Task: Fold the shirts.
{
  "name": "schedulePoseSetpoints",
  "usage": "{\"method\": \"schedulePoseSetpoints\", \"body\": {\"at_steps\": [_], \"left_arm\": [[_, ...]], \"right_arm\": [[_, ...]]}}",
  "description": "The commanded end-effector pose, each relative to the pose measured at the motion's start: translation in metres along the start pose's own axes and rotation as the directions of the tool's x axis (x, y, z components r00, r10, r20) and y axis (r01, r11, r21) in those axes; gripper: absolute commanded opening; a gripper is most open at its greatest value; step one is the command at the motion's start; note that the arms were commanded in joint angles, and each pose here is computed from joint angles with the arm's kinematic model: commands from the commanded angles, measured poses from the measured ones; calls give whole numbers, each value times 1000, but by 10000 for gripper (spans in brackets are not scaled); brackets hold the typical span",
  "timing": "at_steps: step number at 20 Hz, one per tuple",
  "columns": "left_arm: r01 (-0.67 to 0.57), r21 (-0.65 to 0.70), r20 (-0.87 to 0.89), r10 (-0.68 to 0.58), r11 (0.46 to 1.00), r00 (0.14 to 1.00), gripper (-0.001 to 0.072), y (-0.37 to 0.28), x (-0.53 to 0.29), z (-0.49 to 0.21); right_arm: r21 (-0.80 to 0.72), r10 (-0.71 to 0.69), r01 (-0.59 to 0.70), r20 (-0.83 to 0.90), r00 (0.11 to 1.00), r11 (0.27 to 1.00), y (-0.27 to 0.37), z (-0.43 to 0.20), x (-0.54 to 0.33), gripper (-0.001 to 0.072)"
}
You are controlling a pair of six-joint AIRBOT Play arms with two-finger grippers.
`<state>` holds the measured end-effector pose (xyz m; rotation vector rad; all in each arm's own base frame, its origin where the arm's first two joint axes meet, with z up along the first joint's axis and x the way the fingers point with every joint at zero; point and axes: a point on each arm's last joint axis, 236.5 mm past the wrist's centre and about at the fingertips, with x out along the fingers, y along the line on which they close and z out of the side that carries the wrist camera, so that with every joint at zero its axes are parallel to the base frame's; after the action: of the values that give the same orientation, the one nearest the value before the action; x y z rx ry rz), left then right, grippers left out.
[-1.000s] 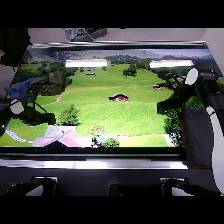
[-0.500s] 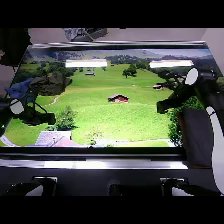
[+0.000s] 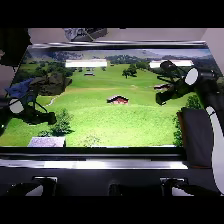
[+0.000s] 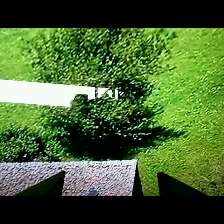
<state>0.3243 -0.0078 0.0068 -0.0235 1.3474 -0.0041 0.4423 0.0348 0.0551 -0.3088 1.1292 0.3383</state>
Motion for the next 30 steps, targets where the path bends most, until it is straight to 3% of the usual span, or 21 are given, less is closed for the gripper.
{"method": "schedulePoseSetpoints", "body": {"at_steps": [1, 6, 8, 10, 11, 13, 17, 22, 26, 30], "left_arm": [[5, 23, 36, -6, 1000, 999, 720, -1, -9, 12], [1, -14, 125, 1, 1000, 992, 720, 2, -23, 37], [23, -167, 234, 17, 986, 972, 720, 17, -47, 72], [189, -390, 445, 5, 901, 896, 719, 41, -92, 133], [329, -463, 561, -15, 823, 828, 714, 54, -119, 167], [487, -523, 663, -26, 699, 748, 657, 88, -141, 207], [497, -683, 499, -155, 535, 853, 665, 116, -50, 201], [521, -715, 428, -298, 466, 853, 720, 79, 55, 218], [507, -760, 427, -275, 408, 862, 720, 81, 108, 226], [509, -766, 458, -221, 393, 861, 720, 95, 128, 234]], "right_arm": [[4, -77, 77, 160, 984, 997, -18, 38, -4, 708], [12, -67, 66, 167, 984, 998, -16, 40, -3, 709], [10, -50, 49, 132, 990, 999, -12, 32, -2, 708], [10, -20, 19, 81, 997, 1000, -4, 19, 0, 707], [9, -7, 6, 53, 999, 1000, -1, 13, 1, 700], [10, 16, -16, 5, 1000, 1000, 4, 2, 2, 700], [23, 57, -57, -4, 998, 998, 14, 0, 2, 700], [55, 76, -76, 8, 997, 996, 18, 2, 2, 699], [92, 80, -80, 7, 997, 993, 19, 2, 2, 688], [120, 111, -113, 23, 994, 986, 26, 6, 1, 678]]}}
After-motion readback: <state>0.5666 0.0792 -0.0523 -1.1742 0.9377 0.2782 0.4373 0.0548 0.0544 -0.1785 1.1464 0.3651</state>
